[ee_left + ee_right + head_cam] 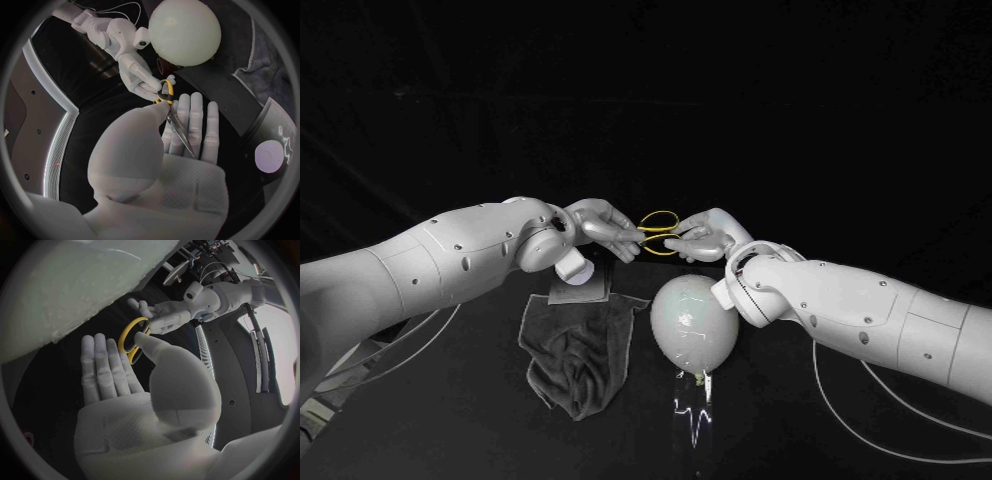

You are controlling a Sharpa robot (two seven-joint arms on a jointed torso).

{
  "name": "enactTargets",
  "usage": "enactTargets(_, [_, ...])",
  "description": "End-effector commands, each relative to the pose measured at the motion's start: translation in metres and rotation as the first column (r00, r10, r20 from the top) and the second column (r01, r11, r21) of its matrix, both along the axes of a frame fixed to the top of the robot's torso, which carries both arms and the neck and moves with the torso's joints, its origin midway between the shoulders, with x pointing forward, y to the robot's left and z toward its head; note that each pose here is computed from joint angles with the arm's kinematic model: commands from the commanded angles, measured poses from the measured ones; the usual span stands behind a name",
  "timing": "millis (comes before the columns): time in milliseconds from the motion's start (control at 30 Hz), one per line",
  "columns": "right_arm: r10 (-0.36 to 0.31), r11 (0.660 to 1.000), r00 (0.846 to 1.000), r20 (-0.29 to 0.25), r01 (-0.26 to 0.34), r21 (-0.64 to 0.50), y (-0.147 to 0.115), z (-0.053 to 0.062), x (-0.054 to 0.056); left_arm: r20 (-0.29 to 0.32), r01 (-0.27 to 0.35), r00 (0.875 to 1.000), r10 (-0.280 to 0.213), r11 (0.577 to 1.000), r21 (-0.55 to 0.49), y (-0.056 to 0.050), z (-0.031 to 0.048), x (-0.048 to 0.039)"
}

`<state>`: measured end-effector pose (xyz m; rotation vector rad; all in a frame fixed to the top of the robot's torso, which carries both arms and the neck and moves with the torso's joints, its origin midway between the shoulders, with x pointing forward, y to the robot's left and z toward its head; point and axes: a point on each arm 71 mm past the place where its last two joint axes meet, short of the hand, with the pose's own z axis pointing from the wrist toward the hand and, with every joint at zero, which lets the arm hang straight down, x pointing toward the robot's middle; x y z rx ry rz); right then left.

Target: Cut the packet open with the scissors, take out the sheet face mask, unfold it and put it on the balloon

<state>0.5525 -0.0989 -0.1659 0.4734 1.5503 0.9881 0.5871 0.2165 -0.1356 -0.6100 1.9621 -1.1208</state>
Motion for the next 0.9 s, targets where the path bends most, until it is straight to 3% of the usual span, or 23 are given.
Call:
enactTargets(33, [0.019,1.0,1.0,0.018,-0.02,0.015,-0.001,0.002,0.0,-0.016,0.014,1.0,-0.015,1.0,-0.027,-0.002,0.0011,-0.001])
enactTargets(467, [-0.005,1.0,0.996,0.09,0.004,0.013,-0.027,0.009,0.003,-0.021,0.004,1.0,-0.005,0.999,-0.036,0.003,0.0006,-0.0021])
enactTargets(733, [0.05,0.998,0.983,0.174,-0.041,-0.057,-0.037,0.023,0.002,-0.024,-0.004,1.0,0.003,0.999,-0.041,0.006,0.0001,-0.0027])
enactTargets(900, [0.129,0.984,0.962,0.241,-0.095,-0.149,-0.035,0.036,-0.001,-0.028,-0.009,1.0,0.008,0.999,-0.047,0.007,-0.0004,-0.003])
